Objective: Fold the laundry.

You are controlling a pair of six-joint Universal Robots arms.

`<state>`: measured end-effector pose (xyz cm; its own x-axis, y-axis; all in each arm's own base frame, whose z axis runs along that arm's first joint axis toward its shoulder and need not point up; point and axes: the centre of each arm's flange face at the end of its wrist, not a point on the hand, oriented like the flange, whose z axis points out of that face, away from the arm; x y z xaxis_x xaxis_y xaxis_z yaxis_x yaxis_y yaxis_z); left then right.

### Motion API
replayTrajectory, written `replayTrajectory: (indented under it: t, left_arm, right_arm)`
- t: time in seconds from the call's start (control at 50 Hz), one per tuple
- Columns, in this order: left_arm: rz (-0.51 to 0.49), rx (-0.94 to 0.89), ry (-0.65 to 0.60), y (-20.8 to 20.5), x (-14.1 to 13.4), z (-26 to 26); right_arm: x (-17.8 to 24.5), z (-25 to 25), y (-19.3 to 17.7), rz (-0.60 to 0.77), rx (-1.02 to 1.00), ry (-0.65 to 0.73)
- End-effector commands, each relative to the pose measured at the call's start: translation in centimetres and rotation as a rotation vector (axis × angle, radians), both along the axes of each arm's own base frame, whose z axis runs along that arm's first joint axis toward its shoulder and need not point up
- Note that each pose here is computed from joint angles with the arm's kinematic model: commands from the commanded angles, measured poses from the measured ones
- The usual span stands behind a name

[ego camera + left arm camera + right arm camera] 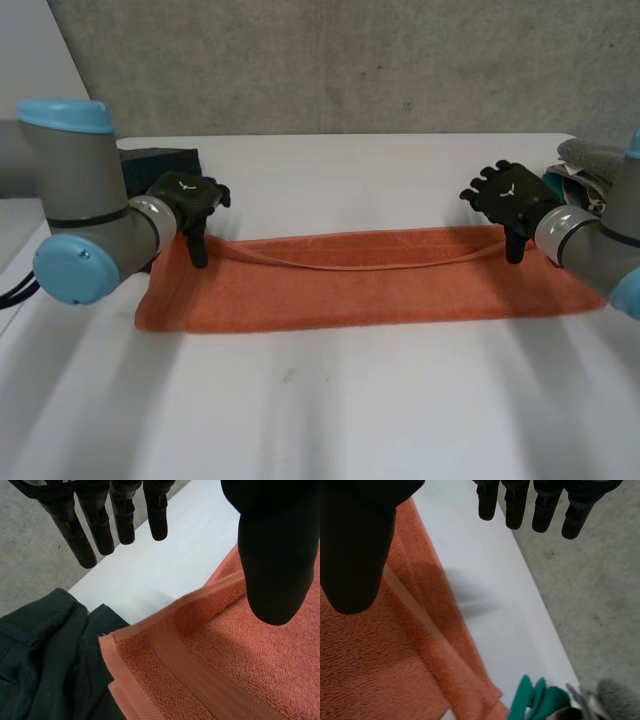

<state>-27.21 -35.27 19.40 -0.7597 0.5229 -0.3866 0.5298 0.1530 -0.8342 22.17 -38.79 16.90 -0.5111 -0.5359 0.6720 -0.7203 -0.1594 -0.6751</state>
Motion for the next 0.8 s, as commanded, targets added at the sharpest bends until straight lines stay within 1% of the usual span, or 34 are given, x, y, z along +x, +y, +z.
replayTrajectory:
  t: [0.02, 0.18, 0.3, 0.42, 0.56, 0.6, 0.68, 0.7, 0.72, 0.8]
  left_arm:
    - [0.0, -0.045, 0.016, -1.0, -0.2, -1.9]
    - [-0.023, -0.128, 0.026, -2.5, -0.8, -3.6]
    - [-0.036, -0.14, 0.005, -3.2, -1.1, -5.1]
    - [-0.053, -0.143, -0.025, -3.9, -1.5, -6.8]
    - [-0.044, -0.169, -0.03, -5.3, -1.6, -7.7]
    - [-0.034, -0.195, -0.023, -6.0, -1.6, -7.5]
    - [0.026, -0.307, 0.003, -8.5, -1.0, -6.4]
    - [0.063, -0.355, 0.012, -9.5, -0.5, -5.8]
    - [0.078, -0.377, 0.02, -10.0, -0.3, -5.6]
    - [0.115, -0.437, 0.059, -11.4, 0.2, -4.7]
  right_arm:
    - [-0.1, -2.1, -1.1, -0.027, 0.025, -0.044]
    - [0.0, -3.4, -2.7, -0.054, -0.042, -0.065]
    - [0.3, -4.2, -3.5, -0.06, -0.075, -0.073]
    - [0.6, -5.6, -4.2, -0.07, -0.067, -0.064]
    - [1.1, -6.3, -5.1, -0.071, -0.088, -0.069]
    - [1.1, -6.3, -5.5, -0.077, -0.108, -0.076]
    - [1.5, -5.2, -7.0, -0.117, -0.217, -0.127]
    - [1.6, -4.2, -7.7, -0.139, -0.283, -0.169]
    - [1.6, -3.8, -8.1, -0.151, -0.315, -0.192]
    - [2.1, -2.2, -9.3, -0.159, -0.436, -0.3]
